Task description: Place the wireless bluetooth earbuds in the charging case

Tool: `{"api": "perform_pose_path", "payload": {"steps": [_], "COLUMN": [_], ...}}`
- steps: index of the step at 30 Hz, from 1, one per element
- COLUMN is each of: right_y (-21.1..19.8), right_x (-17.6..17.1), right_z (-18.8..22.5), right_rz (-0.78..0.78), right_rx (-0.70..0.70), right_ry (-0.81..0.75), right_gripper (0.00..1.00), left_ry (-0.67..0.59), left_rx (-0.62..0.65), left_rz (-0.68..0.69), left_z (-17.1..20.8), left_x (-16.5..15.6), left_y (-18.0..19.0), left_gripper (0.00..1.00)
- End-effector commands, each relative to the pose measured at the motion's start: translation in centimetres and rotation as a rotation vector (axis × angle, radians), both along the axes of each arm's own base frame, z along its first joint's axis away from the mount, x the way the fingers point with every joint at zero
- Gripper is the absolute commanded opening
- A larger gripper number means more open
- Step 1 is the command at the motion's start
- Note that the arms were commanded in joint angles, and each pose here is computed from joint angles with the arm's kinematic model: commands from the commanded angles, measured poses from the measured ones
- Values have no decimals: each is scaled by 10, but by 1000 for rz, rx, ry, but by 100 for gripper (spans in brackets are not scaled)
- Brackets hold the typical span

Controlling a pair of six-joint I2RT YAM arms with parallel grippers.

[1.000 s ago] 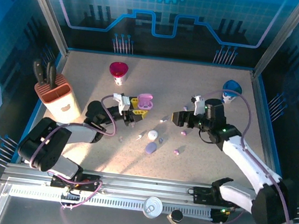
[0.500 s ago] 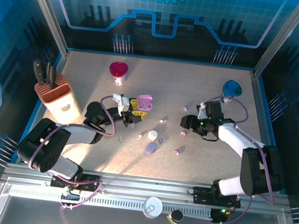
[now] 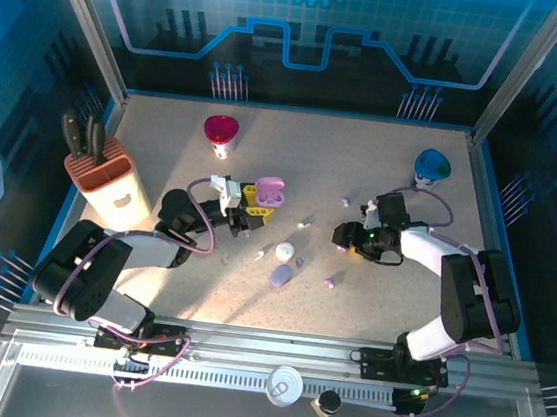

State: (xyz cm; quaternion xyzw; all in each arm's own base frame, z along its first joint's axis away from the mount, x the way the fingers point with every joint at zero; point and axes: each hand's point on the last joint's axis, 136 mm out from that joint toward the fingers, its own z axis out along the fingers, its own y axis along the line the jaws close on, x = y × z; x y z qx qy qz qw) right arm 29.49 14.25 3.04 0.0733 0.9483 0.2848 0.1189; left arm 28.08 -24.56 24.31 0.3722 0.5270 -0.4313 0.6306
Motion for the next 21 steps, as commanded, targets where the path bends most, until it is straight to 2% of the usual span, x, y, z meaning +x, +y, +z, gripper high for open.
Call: {"api": "perform_pose_path", "payload": {"steps": [1, 12, 16, 21], "right_y": [10, 50, 56, 38], "right_x": [-9, -22, -19, -15], "right_z": [1, 15, 29, 42], "right_rz": [18, 89, 118, 135], "right_rx": [43, 70, 73, -43], "right_ry": [16, -6, -70, -148], "right_gripper": [64, 64, 65, 65], "left_ry": [-31, -39, -41, -39], "left_rx": [-5, 0, -1, 4], "left_rz": [-17, -12, -10, -2], "left_z": [4, 3, 3, 0], "left_x": [-6, -6, -6, -4], "left_y": [2, 3, 3, 3], "left_gripper": [38, 38, 38, 38]}}
